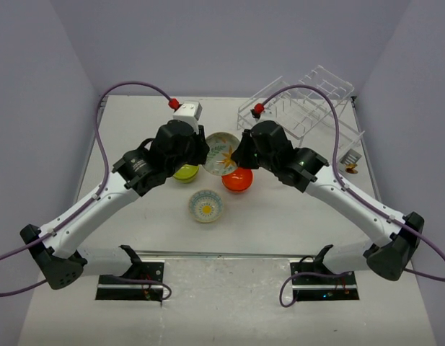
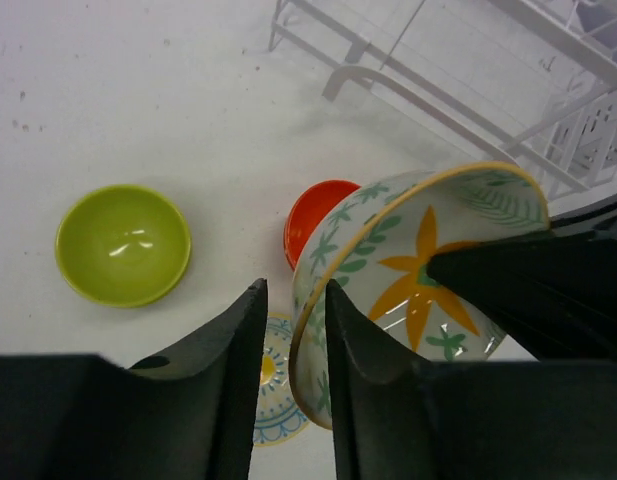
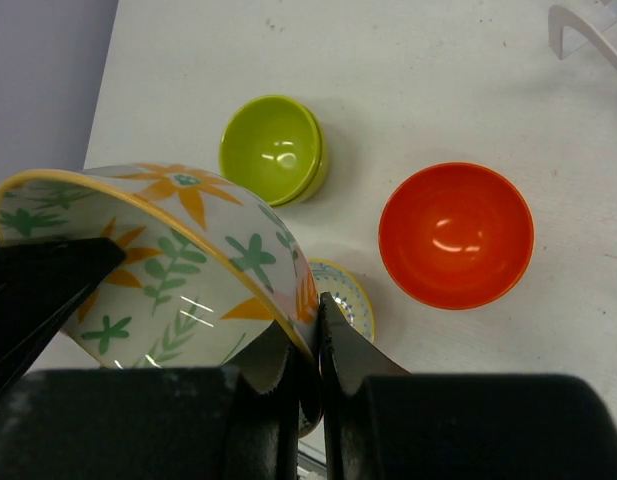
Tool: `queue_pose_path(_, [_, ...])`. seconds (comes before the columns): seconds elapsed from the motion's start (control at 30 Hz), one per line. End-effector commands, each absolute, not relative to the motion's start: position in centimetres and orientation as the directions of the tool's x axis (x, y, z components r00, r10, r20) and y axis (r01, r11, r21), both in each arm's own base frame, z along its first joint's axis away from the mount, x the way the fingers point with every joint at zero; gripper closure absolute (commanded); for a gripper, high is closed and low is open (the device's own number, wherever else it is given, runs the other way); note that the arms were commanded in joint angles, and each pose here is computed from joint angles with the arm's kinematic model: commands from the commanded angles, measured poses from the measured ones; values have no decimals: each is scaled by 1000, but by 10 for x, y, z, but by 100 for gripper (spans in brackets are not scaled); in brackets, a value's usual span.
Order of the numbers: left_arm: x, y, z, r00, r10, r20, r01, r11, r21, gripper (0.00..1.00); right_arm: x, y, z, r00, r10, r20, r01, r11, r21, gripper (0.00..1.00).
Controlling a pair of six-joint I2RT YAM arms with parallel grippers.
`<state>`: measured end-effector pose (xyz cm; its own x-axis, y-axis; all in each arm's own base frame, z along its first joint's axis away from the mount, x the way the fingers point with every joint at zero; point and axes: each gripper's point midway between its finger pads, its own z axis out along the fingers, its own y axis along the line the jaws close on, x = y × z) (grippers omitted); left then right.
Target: Unload the bowls from the dish rack
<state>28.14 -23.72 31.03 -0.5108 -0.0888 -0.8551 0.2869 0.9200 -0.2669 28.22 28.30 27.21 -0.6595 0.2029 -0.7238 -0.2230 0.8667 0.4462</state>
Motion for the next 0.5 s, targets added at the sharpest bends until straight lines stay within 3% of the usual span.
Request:
queue_pose_path(0.0, [287,-230,328,-474,-106,-874,249,936,-249,72,275,288,309,-630,283,-723,-259,802,539,100])
queue_pose_path(0.03, [288,-231,324,-477,-99,-873,244,940,-240,90,275,286,307,-632,280,-722,-253,806,535,100])
queue_pose_path(0.07, [288,-232,323,-478,-94,-873,241,942,-234,100,275,286,307,-631,281,-723,-252,807,534,100])
queue_pose_path(0.27, [295,-218,305,-480,-66,-875,169,972,-166,100,270,290,294,-652,268,-709,-268,793,546,98])
queue_pose_path(0.33, [295,-213,290,-492,-53,-869,146,979,-142,100,268,288,294,-649,267,-713,-273,792,546,34])
queue_pose_path(0.37, [294,-212,284,-500,-64,-864,133,980,-150,100,268,284,288,-651,258,-714,-261,807,530,7])
queue_pose_path(0.4, [293,-209,278,-506,-73,-860,117,981,-152,100,266,276,289,-641,263,-721,-247,819,518,1])
queue_pose_path(0.47, [287,-200,254,-519,-102,-849,84,982,-170,100,265,249,271,-628,259,-734,-172,873,456,1])
